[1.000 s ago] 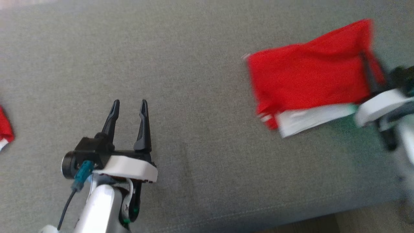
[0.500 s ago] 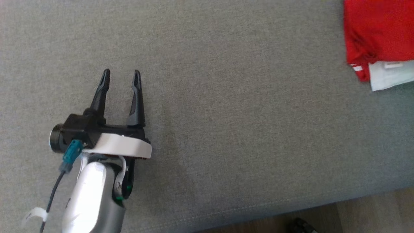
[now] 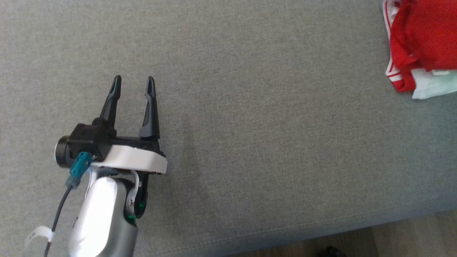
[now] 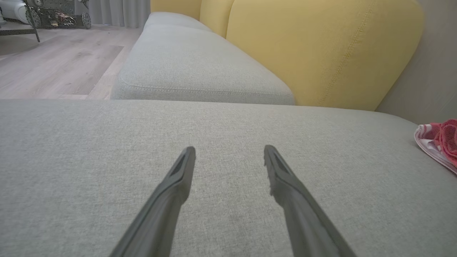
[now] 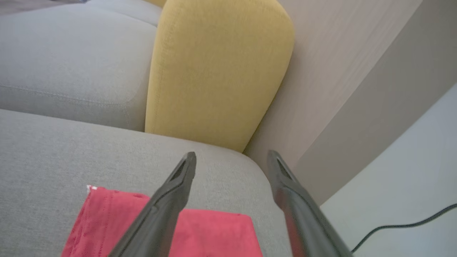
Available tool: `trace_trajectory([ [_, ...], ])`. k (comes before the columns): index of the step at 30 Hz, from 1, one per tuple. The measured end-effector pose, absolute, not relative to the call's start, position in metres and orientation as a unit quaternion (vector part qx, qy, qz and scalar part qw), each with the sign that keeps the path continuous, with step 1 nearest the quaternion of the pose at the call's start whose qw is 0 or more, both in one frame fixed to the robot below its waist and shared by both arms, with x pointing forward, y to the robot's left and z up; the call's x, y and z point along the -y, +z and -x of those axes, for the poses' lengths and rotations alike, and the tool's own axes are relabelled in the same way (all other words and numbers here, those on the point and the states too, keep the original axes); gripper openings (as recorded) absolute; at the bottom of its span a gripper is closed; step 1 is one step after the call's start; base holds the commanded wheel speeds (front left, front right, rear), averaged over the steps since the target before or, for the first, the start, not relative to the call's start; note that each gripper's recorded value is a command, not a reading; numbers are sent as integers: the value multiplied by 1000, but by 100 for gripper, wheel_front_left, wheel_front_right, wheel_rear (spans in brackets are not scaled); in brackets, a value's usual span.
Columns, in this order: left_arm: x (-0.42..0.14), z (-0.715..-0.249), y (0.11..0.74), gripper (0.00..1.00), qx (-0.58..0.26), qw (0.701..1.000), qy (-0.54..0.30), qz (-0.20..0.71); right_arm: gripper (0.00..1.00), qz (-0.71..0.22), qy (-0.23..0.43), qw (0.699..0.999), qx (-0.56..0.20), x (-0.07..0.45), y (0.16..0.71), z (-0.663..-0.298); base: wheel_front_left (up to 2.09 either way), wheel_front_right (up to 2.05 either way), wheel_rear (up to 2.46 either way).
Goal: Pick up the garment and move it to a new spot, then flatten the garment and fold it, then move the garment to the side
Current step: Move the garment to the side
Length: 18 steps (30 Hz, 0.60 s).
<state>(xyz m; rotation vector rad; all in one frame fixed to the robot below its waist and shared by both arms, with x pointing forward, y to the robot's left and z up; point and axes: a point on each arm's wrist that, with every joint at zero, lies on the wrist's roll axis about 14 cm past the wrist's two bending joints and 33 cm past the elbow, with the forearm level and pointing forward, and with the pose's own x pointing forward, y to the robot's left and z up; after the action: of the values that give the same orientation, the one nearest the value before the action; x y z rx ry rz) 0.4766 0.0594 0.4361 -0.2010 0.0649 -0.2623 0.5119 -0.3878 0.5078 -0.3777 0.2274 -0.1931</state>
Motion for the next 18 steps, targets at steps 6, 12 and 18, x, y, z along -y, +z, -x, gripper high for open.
trace_trajectory([
  [6, -60, -472, 456, 100, -13, 986, -131, 100, 100, 188, -65, 977, -74, 359, 535, -511, 0, 0, 0],
  [12, -70, -455, 479, 100, 6, 988, -113, 103, 100, 147, -7, 989, 1, 293, 566, -507, 0, 0, 0],
  [18, -80, -428, 496, 100, 19, 990, -100, 99, 100, 59, 38, 996, 54, 231, 568, -474, 0, 0, 0],
])
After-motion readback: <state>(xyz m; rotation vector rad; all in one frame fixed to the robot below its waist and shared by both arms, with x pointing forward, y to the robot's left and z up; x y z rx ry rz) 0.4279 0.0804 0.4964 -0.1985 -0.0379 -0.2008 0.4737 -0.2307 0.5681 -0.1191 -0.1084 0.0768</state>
